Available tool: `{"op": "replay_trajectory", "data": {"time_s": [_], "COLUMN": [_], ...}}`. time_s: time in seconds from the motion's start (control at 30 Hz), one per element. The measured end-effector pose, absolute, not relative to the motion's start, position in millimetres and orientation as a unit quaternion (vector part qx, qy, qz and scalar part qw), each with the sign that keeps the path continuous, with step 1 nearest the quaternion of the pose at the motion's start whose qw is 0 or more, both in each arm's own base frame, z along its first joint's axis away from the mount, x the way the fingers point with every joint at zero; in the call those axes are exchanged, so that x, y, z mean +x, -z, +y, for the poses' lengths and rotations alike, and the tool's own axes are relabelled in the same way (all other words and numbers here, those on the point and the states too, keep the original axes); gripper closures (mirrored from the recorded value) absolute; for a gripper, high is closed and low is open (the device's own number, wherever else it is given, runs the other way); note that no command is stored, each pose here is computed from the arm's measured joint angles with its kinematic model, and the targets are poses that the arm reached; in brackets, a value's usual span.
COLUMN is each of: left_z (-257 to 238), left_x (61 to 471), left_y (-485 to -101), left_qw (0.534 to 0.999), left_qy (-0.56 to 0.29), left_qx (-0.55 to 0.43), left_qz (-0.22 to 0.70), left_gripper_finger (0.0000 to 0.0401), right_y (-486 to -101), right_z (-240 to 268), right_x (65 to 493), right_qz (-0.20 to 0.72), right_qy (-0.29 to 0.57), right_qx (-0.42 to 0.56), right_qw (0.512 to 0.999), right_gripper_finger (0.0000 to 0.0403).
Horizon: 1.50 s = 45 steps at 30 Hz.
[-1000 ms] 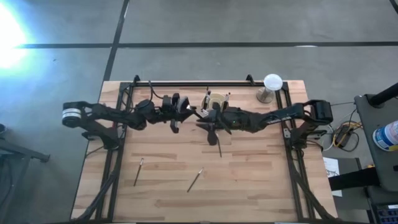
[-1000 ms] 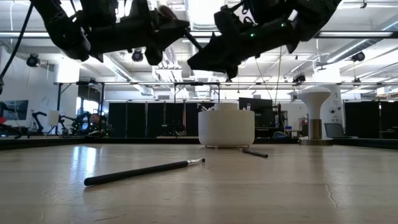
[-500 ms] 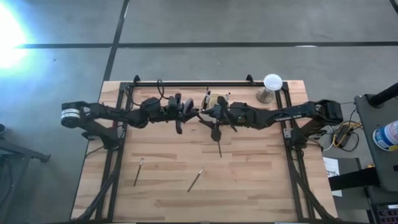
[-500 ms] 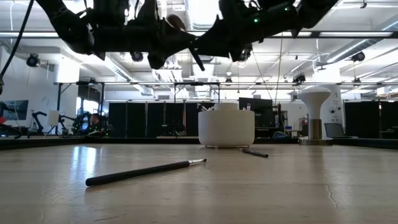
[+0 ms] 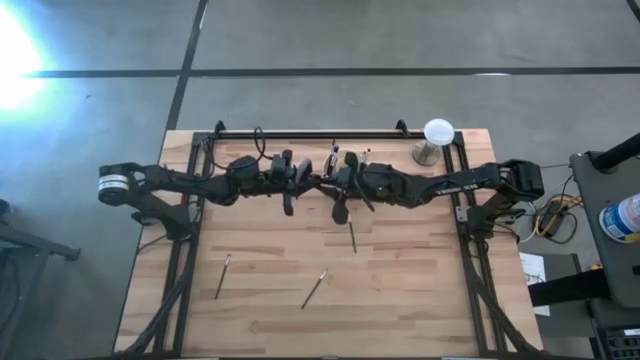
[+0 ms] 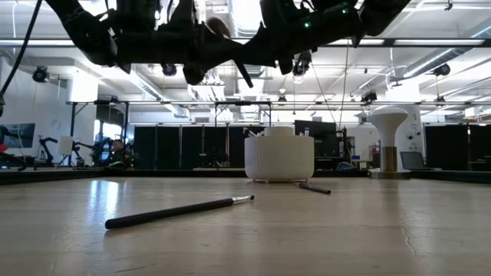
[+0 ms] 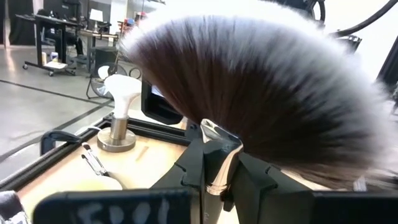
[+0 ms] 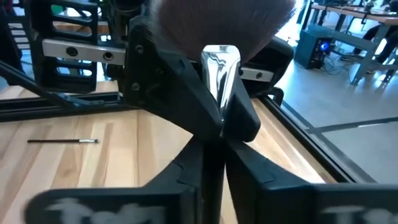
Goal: Put items in baskets/containers
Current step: Put the black silver highlighter brush into the pen organizer
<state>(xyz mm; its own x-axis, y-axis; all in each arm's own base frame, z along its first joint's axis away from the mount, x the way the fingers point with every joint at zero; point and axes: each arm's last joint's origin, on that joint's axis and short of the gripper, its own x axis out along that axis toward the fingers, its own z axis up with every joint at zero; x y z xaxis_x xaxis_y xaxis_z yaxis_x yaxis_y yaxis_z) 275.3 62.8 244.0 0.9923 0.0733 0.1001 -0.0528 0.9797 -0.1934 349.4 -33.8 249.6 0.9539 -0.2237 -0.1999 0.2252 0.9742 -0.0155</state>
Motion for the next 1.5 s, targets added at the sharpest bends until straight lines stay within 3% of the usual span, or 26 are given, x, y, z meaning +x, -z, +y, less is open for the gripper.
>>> {"op": "replay_trajectory", "data": {"time_s": [0.07,0.2,0.73,0.83,1.03,1.3,1.5], "left_z": [63.0,62.9,62.8,62.8,62.9,63.1,61.4], "left_x": [275.2,275.2,277.1,277.1,277.2,271.7,267.5], "left_y": [-244.3,-244.3,-248.5,-248.3,-247.7,-252.7,-248.5], "left_qw": [0.994,0.993,0.992,0.992,0.991,0.988,0.99], "left_qy": [-0.033,-0.033,-0.027,-0.027,-0.03,-0.014,-0.012], "left_qx": [-0.094,-0.095,-0.107,-0.108,-0.121,-0.146,-0.133], "left_qz": [-0.055,-0.055,-0.059,-0.059,-0.056,-0.049,-0.042], "left_gripper_finger": [0.0359,0.0358,0.0357,0.0357,0.0356,0.0283,0.0269], "right_y": [-249.5,-249.5,-247.3,-247.7,-247.1,-236.5,-216.0], "right_z": [-34.3,-34.5,-34.7,-34.5,-34.9,-39.2,-52.1], "right_x": [349.3,349.2,348.7,348.8,348.4,335.9,306.3], "right_qz": [0.101,0.1,0.108,0.107,0.109,0.103,0.062], "right_qy": [0.115,0.116,0.115,0.111,0.112,0.119,0.153], "right_qx": [0.004,0.005,0.023,0.022,0.012,-0.007,0.011], "right_qw": [0.988,0.988,0.987,0.988,0.988,0.987,0.986], "right_gripper_finger": [0.037,0.037,0.0284,0.0297,0.0363,0.0363,0.0363]}}
